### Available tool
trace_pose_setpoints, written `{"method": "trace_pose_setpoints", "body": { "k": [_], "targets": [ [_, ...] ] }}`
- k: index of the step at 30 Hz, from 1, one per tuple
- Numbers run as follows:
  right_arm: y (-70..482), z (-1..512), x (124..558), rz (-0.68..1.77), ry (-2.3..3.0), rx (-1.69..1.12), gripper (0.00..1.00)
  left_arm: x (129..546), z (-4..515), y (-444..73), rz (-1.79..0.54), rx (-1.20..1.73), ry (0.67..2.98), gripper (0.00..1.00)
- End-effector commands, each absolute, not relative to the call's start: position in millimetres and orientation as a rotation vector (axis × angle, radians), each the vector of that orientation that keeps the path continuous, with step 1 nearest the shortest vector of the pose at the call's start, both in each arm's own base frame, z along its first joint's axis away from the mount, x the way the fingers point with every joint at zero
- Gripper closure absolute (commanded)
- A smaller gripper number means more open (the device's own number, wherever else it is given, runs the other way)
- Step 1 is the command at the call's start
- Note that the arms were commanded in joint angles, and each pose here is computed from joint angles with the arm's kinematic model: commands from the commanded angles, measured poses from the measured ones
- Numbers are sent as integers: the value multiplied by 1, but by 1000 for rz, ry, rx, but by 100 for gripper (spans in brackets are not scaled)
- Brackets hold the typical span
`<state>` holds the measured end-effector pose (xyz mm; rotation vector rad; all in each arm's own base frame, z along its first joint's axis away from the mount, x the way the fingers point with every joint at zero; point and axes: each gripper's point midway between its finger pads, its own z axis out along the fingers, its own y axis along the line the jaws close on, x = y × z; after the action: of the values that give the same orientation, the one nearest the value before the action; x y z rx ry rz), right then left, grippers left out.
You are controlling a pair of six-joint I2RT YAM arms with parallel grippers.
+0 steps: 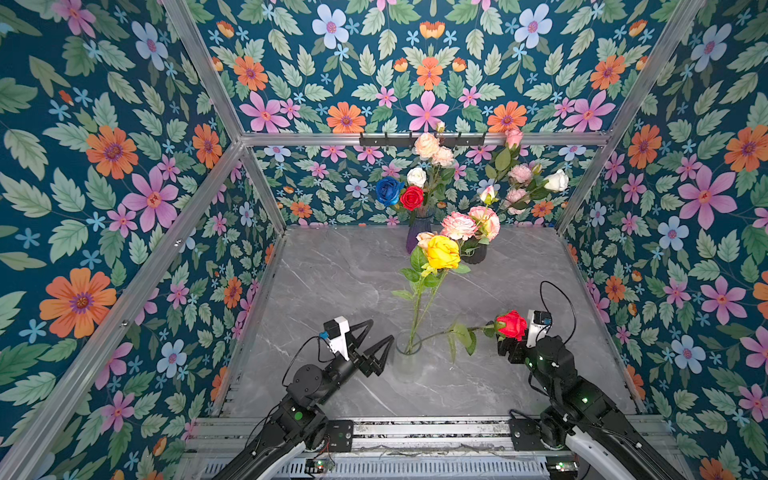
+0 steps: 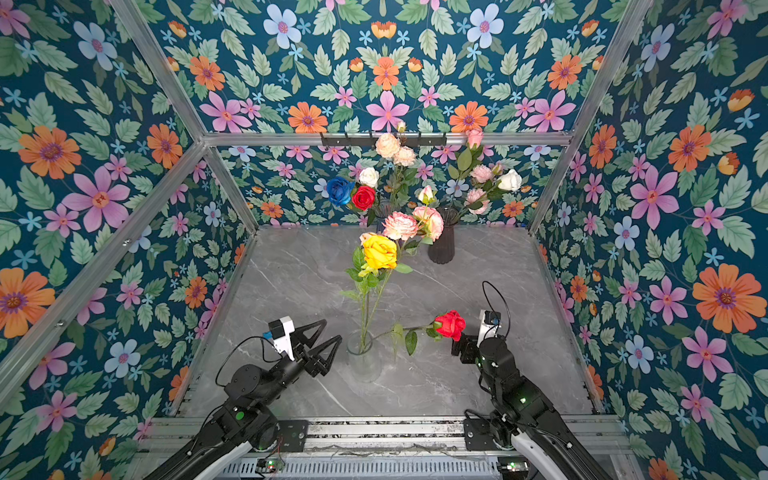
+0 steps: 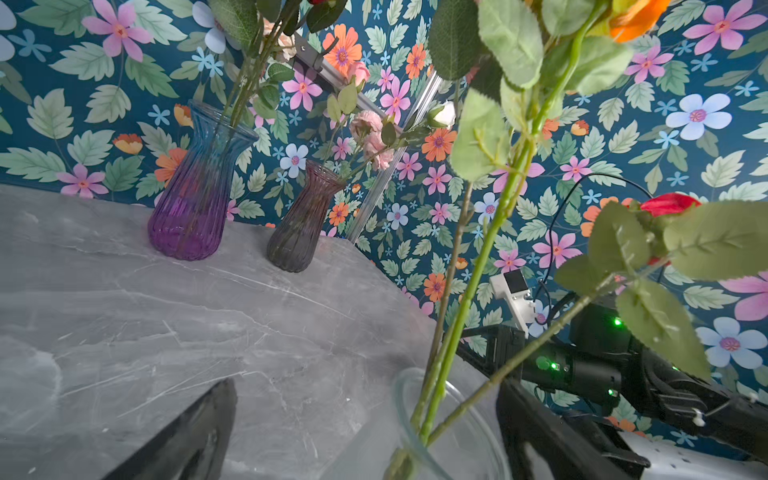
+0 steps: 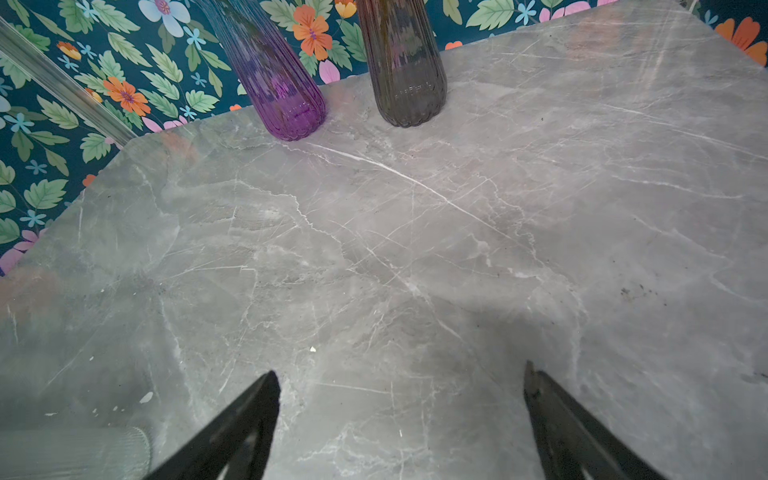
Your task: Arrange the flowers into the vase
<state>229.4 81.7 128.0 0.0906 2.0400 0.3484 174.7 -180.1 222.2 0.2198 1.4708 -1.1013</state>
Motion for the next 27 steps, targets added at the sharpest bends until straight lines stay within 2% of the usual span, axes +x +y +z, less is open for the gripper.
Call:
{"method": "trace_pose_setpoints", "body": {
  "k": [1,9,19,27],
  "targets": [
    [84,135,233,359,2013,88,7,174,208,-177,-1091,213,1498,0],
    [85,133,234,354,2025,83,7,184,182,-170,-928,222,1621,0],
    [86,131,236,349,2036,78,8,211,157,-135,-564,136,1769,0],
    [89,130,237,349,2044,67,8,209,156,-146,-570,194,1802,1]
  ]
}}
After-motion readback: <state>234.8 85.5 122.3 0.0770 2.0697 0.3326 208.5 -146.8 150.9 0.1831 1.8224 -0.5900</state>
